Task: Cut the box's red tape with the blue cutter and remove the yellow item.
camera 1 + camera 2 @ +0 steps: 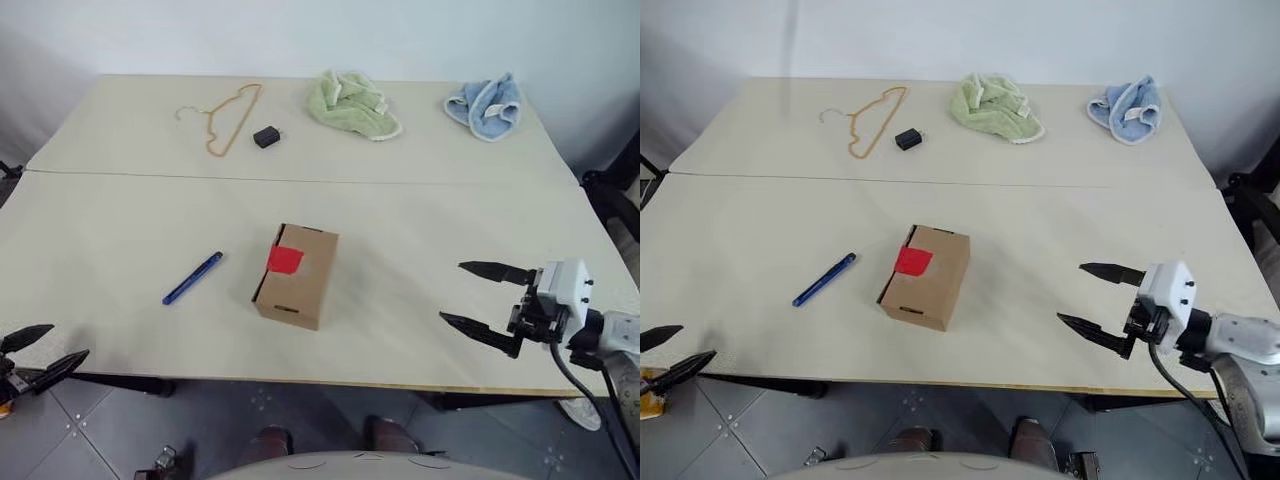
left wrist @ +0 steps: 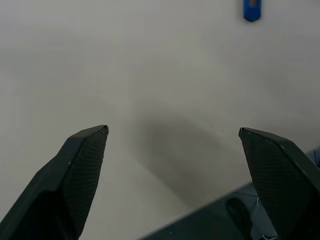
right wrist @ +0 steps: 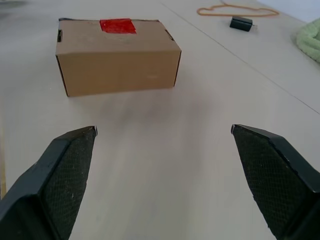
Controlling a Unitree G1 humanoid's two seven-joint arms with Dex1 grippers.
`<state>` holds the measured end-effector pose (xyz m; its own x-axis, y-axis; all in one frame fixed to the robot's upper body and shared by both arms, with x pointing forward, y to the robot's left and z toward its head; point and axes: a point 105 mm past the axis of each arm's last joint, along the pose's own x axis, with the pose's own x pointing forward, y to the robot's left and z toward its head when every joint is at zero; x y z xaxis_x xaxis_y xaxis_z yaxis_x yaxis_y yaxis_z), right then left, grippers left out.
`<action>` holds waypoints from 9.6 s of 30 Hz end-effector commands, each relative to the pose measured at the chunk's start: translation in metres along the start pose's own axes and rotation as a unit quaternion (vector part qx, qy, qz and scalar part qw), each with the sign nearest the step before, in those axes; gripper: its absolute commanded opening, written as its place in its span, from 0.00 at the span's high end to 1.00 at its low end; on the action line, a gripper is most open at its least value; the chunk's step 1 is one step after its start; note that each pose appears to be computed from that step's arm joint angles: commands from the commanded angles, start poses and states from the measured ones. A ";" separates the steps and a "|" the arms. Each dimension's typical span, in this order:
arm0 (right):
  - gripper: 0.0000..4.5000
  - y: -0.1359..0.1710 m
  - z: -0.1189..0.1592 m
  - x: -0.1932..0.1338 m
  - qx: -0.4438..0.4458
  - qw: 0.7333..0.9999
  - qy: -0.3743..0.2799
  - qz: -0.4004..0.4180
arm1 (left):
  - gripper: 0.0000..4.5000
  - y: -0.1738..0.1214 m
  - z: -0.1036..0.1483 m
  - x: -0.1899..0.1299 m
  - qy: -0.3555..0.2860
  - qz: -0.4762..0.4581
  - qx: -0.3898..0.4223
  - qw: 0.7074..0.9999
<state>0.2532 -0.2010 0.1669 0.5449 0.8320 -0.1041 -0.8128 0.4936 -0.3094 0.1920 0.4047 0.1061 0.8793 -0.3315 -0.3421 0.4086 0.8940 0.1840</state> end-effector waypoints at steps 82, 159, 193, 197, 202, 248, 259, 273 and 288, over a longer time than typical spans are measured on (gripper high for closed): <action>1.00 -0.127 -0.009 0.073 -0.090 0.983 0.105 -0.124 | 0.90 -0.228 0.163 0.180 -0.059 -0.496 0.026 0.866; 0.00 0.013 0.058 0.050 -0.066 0.975 -0.147 0.155 | 0.01 0.035 0.021 -0.057 0.006 0.111 -0.060 0.992; 0.00 0.025 0.049 0.017 -0.088 0.987 -0.106 0.079 | 0.26 -0.050 0.012 0.135 0.028 -0.061 -0.021 0.998; 0.00 0.025 0.049 0.018 -0.088 0.988 -0.106 0.074 | 0.54 -0.057 0.006 0.142 0.036 -0.080 -0.032 0.996; 0.00 0.025 0.049 0.018 -0.088 0.988 -0.107 0.069 | 0.87 -0.070 0.001 0.147 0.043 -0.107 -0.028 0.993; 1.00 0.098 -0.018 0.086 0.085 0.977 0.149 0.128 | 0.90 -0.258 0.078 0.158 -0.035 -0.481 0.299 0.823; 1.00 0.099 -0.035 0.100 0.088 0.973 0.167 0.131 | 0.90 -0.250 0.084 0.162 -0.032 -0.470 0.309 0.826; 1.00 0.113 -0.035 0.129 0.097 0.974 0.144 0.146 | 0.90 -0.254 0.087 0.166 -0.039 -0.462 0.308 0.831; 0.72 0.093 0.024 0.057 0.310 0.939 0.059 0.139 | 0.90 -0.233 0.097 0.142 -0.169 -0.416 0.331 0.830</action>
<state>0.2116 -0.0998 0.1461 0.2972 0.9283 -0.2236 -0.8827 0.3564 0.3062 0.2478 0.1186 0.0914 0.1966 -0.8946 -0.4013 0.8924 -0.0063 0.4513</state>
